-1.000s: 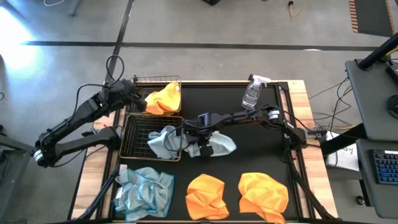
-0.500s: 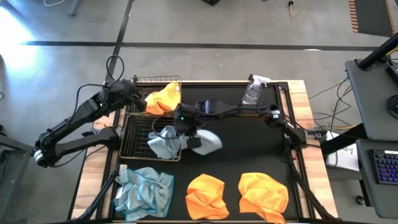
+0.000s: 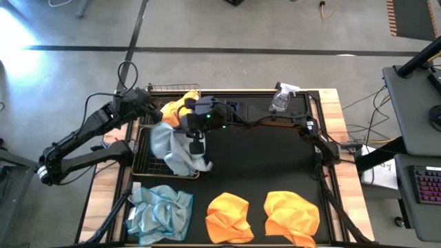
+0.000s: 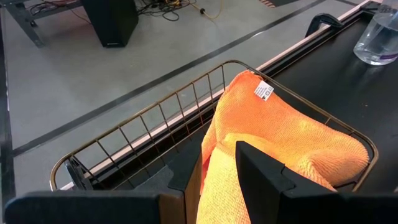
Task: Sort microfiber towel by color & place in baskets
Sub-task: Put the blue towel into the bottom wire basket
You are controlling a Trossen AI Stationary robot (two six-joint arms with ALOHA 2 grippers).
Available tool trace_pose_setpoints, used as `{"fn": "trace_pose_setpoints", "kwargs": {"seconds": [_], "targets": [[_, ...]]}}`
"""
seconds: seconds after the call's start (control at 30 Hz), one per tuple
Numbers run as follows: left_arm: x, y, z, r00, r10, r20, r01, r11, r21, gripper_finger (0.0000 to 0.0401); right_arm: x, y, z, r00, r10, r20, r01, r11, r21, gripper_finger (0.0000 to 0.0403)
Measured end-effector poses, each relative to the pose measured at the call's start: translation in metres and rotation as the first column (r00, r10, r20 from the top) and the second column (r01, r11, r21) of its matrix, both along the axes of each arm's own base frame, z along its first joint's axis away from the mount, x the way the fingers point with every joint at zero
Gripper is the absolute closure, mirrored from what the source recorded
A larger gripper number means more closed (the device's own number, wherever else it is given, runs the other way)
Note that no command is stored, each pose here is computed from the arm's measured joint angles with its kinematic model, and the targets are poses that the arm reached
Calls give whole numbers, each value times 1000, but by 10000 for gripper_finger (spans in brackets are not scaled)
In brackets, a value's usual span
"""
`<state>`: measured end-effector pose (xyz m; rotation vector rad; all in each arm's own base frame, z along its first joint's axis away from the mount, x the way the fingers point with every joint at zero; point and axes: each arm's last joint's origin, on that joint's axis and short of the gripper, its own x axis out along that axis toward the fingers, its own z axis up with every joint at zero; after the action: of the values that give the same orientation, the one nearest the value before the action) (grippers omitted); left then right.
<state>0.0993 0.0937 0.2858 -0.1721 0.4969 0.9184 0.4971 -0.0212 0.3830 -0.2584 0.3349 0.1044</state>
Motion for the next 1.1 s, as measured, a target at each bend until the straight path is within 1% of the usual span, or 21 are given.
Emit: {"fn": "trace_pose_setpoints", "kwargs": {"seconds": [0.1, 0.17, 0.37, 0.47, 0.53, 0.6, 0.7, 0.83, 0.93, 1.03, 1.1], "targets": [[0, 0, 0, 1000, 0, -1, 0, 1000, -1, 317, 2, 0, 5, 998, 0, 61, 0, 1000, -3, 392], [0, 0, 0, 1000, 0, -1, 0, 1000, -1, 317, 3, 0, 11, 992, 0, 124, 0, 1000, -6, 392], [0, 0, 0, 1000, 0, -1, 0, 1000, -1, 317, 6, 0, 30, 949, 2, 316, 3, 1000, -15, 391], [0, 0, 0, 1000, 0, -1, 0, 1000, -1, 317, 6, 0, 32, 941, 1, 339, 2, 1000, -9, 391], [0, 0, 0, 1000, 0, -1, 0, 1000, -1, 317, 6, 0, 32, 943, -8, 333, 1, 1000, 20, 390], [0, 0, 0, 1000, 0, -1, 0, 1000, -1, 317, 6, 0, 30, 951, -12, 310, -4, 999, 51, 390], [0, 0, 0, 1000, 0, -1, 0, 1000, -1, 317, 7, 0, 21, 971, -24, 237, 1, 996, 94, 390], [0, 0, 0, 1000, 0, -1, 0, 1000, -1, 317, 6, 0, 2, 997, -32, 71, 23, 992, 126, 390], [0, 0, 0, 1000, 0, -1, 0, 1000, -1, 317, 6, 0, -13, 999, -32, -42, 37, 991, 128, 390], [0, 0, -1, 1000, 1, -2, -1, 1000, -2, 317, 8, 0, -29, 990, -31, -139, 49, 991, 128, 390], [0, 0, -2, 1000, 1, -4, -1, 1000, -5, 317, 9, 1, -40, 980, -9, -201, 38, 989, 140, 390]]}}
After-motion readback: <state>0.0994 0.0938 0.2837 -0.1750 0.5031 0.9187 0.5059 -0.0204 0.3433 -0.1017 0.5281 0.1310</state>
